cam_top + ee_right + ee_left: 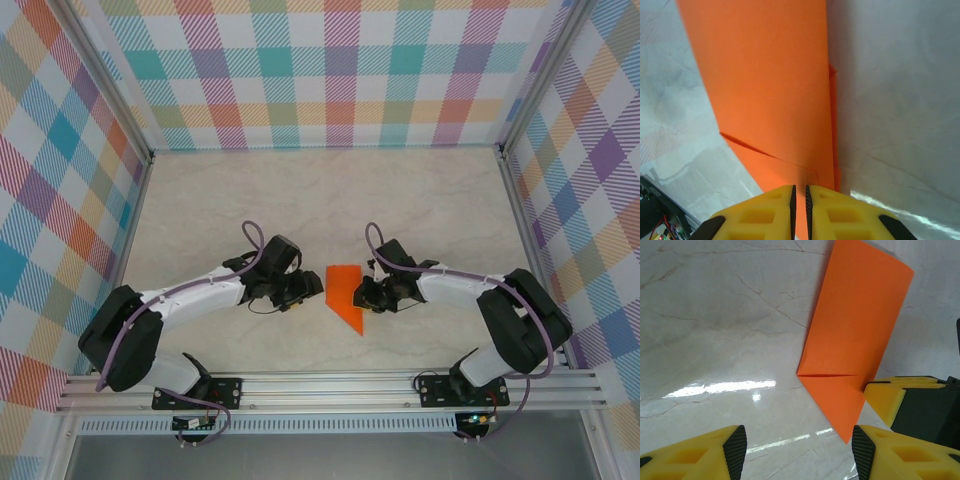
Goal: Fold a paper plane with a square sheet of paper (pick it up from the middle)
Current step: Fold the wing for the fifth time at the center of the table.
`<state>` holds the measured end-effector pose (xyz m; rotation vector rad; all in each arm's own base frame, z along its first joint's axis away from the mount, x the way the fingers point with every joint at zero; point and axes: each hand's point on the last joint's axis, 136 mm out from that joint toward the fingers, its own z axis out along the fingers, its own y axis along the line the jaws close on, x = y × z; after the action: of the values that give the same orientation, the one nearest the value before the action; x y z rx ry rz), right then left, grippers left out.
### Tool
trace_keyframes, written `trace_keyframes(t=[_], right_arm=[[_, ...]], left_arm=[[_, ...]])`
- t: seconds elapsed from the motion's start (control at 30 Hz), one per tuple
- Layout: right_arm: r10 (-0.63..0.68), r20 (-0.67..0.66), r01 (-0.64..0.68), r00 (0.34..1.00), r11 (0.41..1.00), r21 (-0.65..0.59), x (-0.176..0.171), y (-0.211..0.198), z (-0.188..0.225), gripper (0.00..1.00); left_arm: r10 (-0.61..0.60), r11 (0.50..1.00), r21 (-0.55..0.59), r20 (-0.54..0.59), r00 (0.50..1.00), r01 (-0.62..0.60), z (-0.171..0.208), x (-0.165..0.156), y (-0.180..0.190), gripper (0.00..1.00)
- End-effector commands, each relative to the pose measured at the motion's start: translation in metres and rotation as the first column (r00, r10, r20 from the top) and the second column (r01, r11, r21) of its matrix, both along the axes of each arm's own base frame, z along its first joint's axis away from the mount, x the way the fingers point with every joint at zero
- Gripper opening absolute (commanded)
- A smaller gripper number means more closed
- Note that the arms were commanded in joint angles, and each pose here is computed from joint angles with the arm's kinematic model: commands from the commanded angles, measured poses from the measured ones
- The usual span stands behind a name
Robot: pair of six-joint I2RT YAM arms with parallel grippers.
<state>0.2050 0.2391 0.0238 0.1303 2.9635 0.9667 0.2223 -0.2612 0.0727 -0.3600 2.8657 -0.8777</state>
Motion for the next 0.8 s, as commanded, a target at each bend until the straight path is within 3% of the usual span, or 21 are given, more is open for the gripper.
trace_keyframes(t=[0.0, 0.77], right_arm=[[0.016, -0.013, -0.015, 1.0, 0.999, 0.04, -0.002, 0.001, -0.008, 0.16], [-0.052, -0.066, 0.057, 0.997, 0.995, 0.085, -0.009, -0.018, -0.029, 0.16]], left_arm=[[-0.02, 0.999, -0.035, -0.002, 1.0, 0.02, 0.006, 0.002, -0.017, 0.6], [0.021, 0.996, -0.082, -0.077, 0.997, -0.027, -0.028, 0.015, -0.063, 0.56]])
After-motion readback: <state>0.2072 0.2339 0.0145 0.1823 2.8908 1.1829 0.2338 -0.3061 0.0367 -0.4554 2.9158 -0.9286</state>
